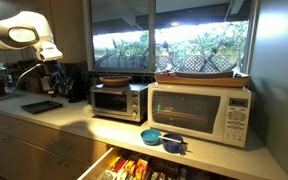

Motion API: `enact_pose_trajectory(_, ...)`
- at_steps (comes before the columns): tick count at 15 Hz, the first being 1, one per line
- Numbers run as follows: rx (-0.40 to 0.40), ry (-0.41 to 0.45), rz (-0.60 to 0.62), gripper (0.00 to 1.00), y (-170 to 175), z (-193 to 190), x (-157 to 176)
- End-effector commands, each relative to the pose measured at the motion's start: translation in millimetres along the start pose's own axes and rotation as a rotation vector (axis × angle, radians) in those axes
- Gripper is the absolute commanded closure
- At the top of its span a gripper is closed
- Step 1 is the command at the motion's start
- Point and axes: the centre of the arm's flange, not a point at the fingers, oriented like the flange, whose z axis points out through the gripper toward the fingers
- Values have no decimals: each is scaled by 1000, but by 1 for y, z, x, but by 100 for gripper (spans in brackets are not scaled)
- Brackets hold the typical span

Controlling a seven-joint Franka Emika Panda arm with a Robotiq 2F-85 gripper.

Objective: Open the microwave door of the grey microwave

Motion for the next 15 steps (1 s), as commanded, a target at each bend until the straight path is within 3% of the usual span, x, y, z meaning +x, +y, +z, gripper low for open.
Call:
enact_pose_trajectory(1,1,-2,-2,0,0,0,0)
enact_pose_trajectory(4,1,-4,-9,0,-1,0,-2)
enact_pose_trajectory(6,57,96,129,0,-12,7,15)
enact_pose_trajectory(12,226,348,323,0,-55,7,72)
enact_pose_trajectory(15,258,338,402,0,-79,24,95)
